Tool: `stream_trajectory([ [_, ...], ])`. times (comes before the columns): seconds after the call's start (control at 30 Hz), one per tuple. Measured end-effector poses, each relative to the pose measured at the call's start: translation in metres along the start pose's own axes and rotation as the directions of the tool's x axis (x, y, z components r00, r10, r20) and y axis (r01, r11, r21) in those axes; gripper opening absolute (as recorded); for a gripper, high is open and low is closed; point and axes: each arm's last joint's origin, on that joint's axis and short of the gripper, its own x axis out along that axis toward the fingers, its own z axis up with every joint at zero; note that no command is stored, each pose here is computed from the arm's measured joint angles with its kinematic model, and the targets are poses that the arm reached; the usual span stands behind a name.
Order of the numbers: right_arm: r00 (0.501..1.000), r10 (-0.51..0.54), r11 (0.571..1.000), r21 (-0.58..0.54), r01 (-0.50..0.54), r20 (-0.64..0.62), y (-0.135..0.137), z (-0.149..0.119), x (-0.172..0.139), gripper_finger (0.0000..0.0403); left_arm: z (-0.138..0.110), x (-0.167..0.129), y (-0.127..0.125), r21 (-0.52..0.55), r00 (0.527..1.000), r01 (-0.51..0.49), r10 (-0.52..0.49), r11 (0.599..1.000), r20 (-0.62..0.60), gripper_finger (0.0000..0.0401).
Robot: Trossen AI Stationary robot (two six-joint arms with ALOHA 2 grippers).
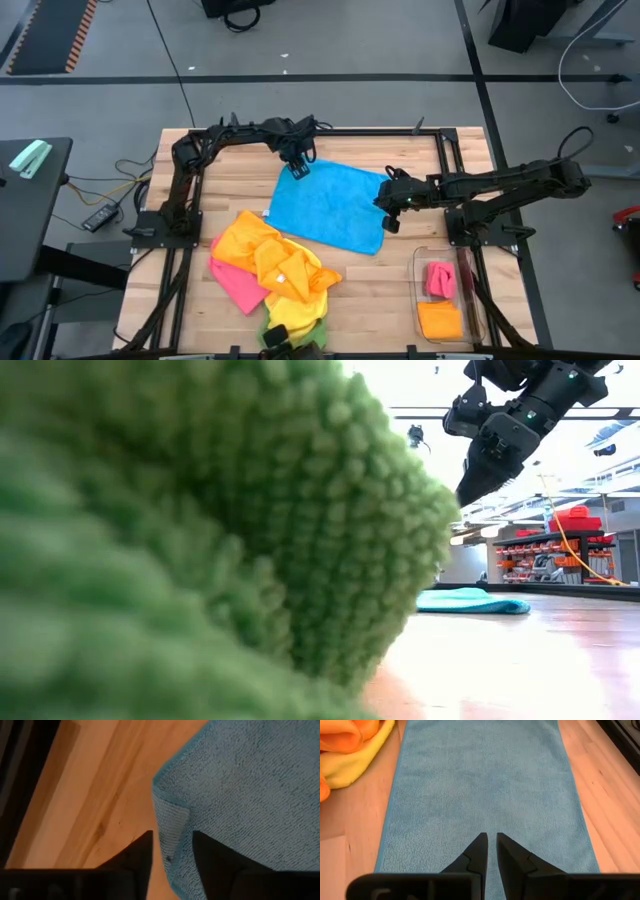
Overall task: Fold microfiber towels
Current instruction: Fold the blue towel
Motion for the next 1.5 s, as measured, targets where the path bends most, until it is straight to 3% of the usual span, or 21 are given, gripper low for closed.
stream_trajectory([
  [0.13,1.0,0.007,1.0,-0.001,-0.007,-0.006,0.0,-0.002,0.001,0.0048,-0.002,-0.002,-0.003,0.124,1.0,0.005,-0.003,0.992,-0.019,0.0038],
  [0.2,1.0,0.005,1.0,-0.001,-0.005,-0.017,0.0,-0.005,0.002,0.0048,-0.002,-0.007,-0.004,0.138,0.999,0.01,-0.005,0.99,-0.038,0.0013],
  [0.47,1.0,0.005,1.0,-0.003,-0.005,-0.017,0.0,-0.007,0.004,0.0048,0.008,-0.031,-0.001,0.184,0.998,0.023,-0.012,0.983,-0.057,0.0006],
  [0.63,1.0,0.005,1.0,-0.005,-0.005,-0.017,0.0,-0.007,0.004,0.0048,0.016,-0.045,-0.009,0.195,0.993,0.12,-0.117,0.973,-0.028,0.0005],
  [0.8,1.0,0.012,1.0,-0.004,-0.012,-0.019,0.0,-0.008,0.004,0.0048,0.031,-0.068,-0.026,0.23,0.964,0.242,-0.26,0.943,0.053,0.0004],
  [0.97,0.997,0.066,0.998,-0.012,-0.067,-0.036,0.001,-0.022,0.012,0.0048,0.044,-0.091,-0.047,0.284,0.94,0.266,-0.313,0.921,0.136,0.0003],
  [1.23,0.98,0.16,0.987,0.006,-0.162,0.119,0.003,-0.044,0.029,0.0048,0.052,-0.102,-0.085,0.353,0.895,0.294,-0.386,0.888,0.225,0.0002],
  [1.33,0.981,0.135,0.99,0.014,-0.138,0.139,0.002,-0.045,0.03,0.0048,0.056,-0.106,-0.097,0.364,0.872,0.293,-0.403,0.884,0.278,0.0001],
  [1.5,0.967,0.028,0.998,-0.058,-0.014,0.252,0.0,-0.037,0.028,0.0057,0.056,-0.109,-0.108,0.383,0.86,0.295,-0.418,0.875,0.293,0.0001],
])
